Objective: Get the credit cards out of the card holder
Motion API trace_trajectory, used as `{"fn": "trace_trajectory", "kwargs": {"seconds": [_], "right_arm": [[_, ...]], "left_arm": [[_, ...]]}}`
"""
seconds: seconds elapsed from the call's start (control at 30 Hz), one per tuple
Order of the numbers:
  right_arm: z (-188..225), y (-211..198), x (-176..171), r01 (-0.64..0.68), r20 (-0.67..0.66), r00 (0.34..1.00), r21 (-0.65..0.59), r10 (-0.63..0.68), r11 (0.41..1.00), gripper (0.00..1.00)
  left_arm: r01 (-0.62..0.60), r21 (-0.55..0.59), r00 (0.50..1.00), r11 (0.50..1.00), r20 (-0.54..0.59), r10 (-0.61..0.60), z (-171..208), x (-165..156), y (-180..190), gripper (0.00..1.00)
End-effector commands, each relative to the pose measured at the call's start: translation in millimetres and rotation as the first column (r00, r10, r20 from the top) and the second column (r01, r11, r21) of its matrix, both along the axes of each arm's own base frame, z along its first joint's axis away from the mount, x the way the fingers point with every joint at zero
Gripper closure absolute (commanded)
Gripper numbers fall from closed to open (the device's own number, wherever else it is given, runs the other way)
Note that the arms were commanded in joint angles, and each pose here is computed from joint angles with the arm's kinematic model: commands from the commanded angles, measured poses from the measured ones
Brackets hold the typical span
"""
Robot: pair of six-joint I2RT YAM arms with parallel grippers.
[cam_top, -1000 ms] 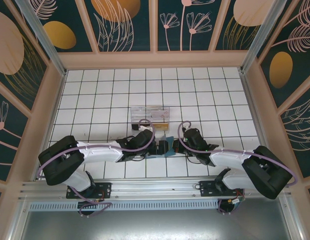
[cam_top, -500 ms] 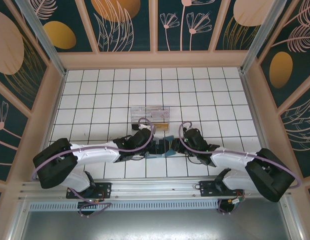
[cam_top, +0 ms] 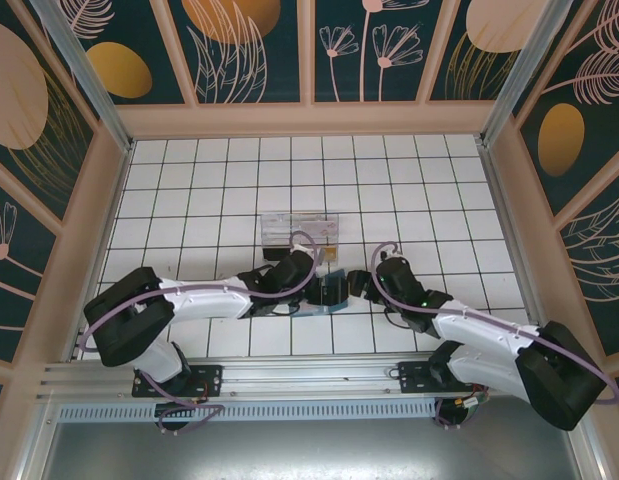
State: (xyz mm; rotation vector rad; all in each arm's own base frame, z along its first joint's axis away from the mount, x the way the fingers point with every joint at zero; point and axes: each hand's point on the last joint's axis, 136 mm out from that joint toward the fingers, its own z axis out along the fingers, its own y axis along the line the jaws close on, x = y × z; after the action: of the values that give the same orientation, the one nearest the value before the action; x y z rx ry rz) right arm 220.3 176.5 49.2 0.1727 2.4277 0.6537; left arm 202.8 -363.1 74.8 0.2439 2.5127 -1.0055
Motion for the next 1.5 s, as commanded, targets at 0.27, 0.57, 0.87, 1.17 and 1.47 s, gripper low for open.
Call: {"fn": "trace_trajectory", "kwargs": {"seconds": [0.27, 0.57, 0.87, 1.17, 1.47], "right_arm": [[19, 1, 4, 0.012, 0.057, 0.998, 0.034, -0.014, 0.999, 0.01], [29, 3, 8, 0.004, 0.083, 0.996, 0.034, -0.007, 0.999, 0.01], [26, -5, -1, 0.019, 0.080, 0.997, 0.056, -0.023, 0.998, 0.02], [43, 12, 5, -0.044, 0.118, 0.992, 0.092, 0.033, 0.995, 0.07], [80, 51, 7, -0.193, 0.171, 0.972, 0.195, 0.161, 0.961, 0.53]], "left_arm": [[0.000, -0.074, 0.999, 0.997, 0.052, 0.004, 22, 10, -16, 0.03], [0.100, -0.130, 0.995, 0.986, 0.016, -0.099, 15, 3, -45, 0.07], [0.074, -0.083, 0.997, 0.994, 0.005, -0.074, 5, 6, -41, 0.09], [-0.095, -0.025, 0.989, 0.995, 0.111, 0.097, 32, 16, 14, 0.12], [-0.343, 0.135, 0.932, 0.930, 0.174, 0.319, 13, 19, 96, 0.71]]}}
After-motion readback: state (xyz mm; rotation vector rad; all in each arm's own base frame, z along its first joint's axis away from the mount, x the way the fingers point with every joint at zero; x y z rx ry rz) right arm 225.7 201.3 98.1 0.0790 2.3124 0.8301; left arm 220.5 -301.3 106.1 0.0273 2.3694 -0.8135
